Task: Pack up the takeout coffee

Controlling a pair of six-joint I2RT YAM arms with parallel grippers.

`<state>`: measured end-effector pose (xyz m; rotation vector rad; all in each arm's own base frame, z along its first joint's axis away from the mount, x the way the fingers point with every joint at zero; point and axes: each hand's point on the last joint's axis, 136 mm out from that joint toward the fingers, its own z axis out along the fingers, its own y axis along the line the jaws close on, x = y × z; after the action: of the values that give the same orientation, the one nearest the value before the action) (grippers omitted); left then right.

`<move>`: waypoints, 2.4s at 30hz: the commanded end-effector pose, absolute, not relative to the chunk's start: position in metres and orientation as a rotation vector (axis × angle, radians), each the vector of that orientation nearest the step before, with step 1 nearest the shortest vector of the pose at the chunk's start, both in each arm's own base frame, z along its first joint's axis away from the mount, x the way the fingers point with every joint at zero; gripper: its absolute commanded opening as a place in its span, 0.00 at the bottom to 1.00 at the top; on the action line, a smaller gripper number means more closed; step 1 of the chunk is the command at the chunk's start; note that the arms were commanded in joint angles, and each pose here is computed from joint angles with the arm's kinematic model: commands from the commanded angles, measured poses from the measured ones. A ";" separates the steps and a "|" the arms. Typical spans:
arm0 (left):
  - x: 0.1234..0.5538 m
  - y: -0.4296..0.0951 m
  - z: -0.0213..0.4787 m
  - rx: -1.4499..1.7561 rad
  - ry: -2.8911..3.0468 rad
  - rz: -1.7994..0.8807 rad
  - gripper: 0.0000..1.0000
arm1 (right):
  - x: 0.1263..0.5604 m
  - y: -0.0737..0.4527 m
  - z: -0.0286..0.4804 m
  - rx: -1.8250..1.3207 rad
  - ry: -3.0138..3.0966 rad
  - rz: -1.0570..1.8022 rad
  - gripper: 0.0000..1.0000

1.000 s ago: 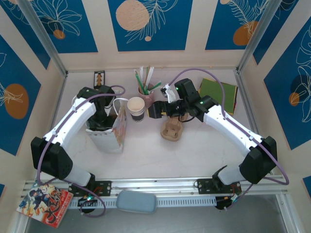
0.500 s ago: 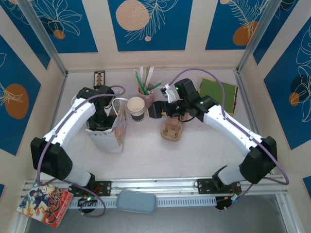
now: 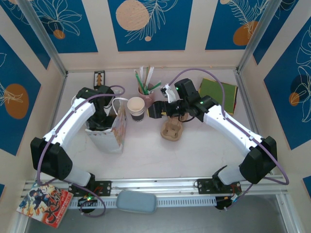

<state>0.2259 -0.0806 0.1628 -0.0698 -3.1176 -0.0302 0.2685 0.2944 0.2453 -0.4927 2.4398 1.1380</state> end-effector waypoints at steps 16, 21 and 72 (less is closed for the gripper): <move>0.223 -0.084 0.161 -0.086 -3.107 0.041 0.59 | 0.266 0.297 0.248 -0.511 2.439 1.151 0.99; 0.224 -0.087 0.163 -0.091 -3.118 0.070 0.59 | 0.265 0.297 0.246 -0.511 2.441 1.153 0.99; 0.227 -0.096 0.163 -0.117 -3.131 0.152 0.58 | 0.266 0.297 0.246 -0.506 2.444 1.149 0.99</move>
<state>0.2311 -0.0961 0.1621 -0.1076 -3.1373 0.1096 0.2686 0.2944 0.2453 -0.4920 2.4401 1.1377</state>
